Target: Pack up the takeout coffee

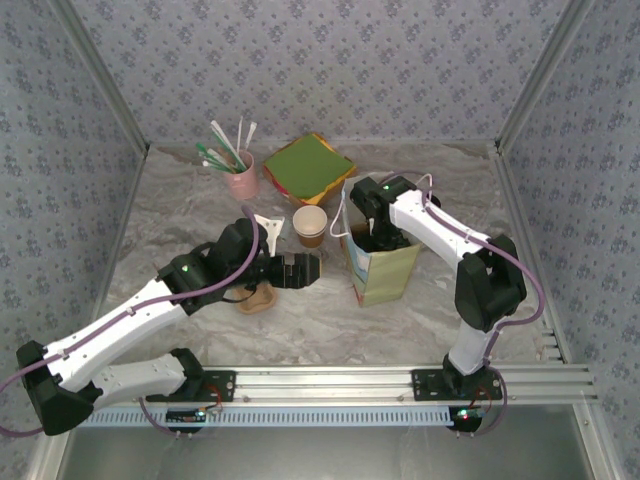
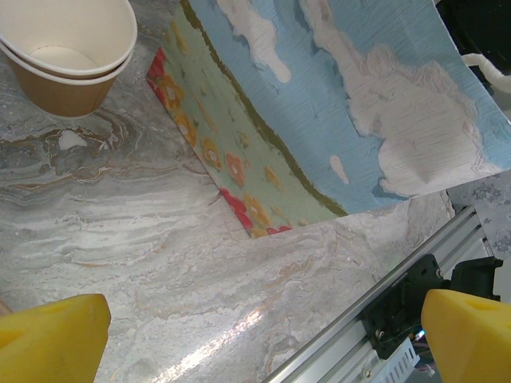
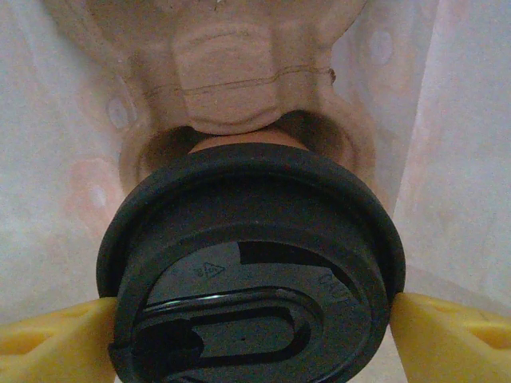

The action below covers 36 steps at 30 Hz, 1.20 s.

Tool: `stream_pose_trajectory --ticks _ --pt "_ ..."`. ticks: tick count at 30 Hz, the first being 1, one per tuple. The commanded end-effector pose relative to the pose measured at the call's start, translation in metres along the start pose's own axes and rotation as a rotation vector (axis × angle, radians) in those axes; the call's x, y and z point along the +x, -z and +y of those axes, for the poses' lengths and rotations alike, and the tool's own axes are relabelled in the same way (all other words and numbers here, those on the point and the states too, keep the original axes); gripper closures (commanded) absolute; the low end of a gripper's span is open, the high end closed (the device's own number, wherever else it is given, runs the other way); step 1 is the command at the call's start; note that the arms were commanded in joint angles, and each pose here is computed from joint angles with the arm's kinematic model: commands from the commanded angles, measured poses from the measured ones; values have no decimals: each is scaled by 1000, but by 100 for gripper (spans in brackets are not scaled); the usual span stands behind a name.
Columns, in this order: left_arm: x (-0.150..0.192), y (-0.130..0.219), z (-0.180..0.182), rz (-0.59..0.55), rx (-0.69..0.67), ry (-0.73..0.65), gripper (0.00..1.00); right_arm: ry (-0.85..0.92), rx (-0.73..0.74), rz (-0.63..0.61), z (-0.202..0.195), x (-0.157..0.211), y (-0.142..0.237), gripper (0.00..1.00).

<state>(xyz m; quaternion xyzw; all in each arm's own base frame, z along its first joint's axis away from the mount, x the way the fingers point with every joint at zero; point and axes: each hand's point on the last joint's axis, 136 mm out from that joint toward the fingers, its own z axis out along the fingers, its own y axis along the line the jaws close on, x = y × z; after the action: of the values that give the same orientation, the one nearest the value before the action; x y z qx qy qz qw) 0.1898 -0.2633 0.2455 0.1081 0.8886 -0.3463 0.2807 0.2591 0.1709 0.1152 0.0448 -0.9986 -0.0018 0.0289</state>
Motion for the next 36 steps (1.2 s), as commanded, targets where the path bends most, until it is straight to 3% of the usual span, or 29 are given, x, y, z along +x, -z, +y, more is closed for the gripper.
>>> stream_pose_trajectory --ticks 1,36 --pt "-4 1 -8 -14 29 -8 0 -9 14 14 -2 9 6 13" --pt "-6 1 -9 -15 31 -8 0 -10 9 1 -3 12 15 12"
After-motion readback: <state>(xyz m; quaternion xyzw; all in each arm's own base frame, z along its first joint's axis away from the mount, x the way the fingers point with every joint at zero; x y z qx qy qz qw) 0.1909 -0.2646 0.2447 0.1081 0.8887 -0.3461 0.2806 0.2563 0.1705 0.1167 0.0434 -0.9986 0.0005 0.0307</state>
